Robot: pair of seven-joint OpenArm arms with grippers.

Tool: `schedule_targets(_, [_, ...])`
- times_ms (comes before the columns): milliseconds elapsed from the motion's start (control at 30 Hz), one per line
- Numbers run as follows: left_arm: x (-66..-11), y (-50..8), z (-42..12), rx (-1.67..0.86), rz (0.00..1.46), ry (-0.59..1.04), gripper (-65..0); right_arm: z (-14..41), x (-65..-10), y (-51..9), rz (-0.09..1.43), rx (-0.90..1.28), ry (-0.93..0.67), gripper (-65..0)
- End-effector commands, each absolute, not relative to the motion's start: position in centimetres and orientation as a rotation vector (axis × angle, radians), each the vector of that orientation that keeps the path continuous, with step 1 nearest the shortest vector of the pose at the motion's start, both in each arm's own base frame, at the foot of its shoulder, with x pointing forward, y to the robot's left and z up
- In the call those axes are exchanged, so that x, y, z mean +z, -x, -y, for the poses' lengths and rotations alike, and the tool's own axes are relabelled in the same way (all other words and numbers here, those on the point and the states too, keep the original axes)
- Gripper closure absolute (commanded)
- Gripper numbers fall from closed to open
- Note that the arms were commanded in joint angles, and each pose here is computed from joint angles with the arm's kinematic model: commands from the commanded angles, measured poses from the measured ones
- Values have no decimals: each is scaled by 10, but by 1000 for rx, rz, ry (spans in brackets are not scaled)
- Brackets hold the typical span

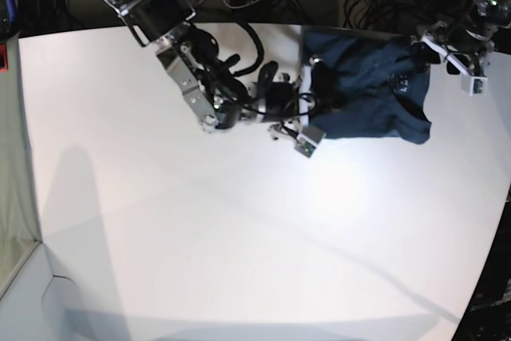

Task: Layout the t-shirt on the table in an organized manner, then fold the t-shirt properly
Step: 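Release the shirt with the right gripper and withdraw it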

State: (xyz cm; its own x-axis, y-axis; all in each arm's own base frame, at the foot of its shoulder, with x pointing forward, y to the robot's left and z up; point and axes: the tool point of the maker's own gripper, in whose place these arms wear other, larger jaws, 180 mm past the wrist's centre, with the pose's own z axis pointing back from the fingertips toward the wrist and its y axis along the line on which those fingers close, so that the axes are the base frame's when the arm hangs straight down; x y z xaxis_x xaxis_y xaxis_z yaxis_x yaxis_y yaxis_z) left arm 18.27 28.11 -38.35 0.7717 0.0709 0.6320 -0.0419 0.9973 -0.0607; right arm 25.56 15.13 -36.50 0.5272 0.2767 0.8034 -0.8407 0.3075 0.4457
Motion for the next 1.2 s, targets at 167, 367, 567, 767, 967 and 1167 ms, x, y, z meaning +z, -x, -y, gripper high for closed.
schedule_targets(167, [-350, -208, -304, 101, 817, -18, -424, -119, -342, -270, 785, 750, -972, -5])
schedule_targets(367, [-358, -235, -302, 141, 842, 41, -424, -84, -352, -257, 785, 712, -917, -5])
schedule_targets(567, [-382, -250, -285, 143, 801, 131, -424, -59, -356, -249, 789, 706, -869, -5])
schedule_targets(767, [-405, -253, -257, 98, 736, 211, -424, -54, -363, -244, 755, 722, -848, -4])
schedule_targets(967, [-425, -246, -250, 117, 684, 251, -424, -53, -362, -245, 753, 728, -843, -4])
schedule_targets(1167, [-419, -247, -261, 109, 704, 224, -424, -53, -361, -246, 756, 730, -842, -5])
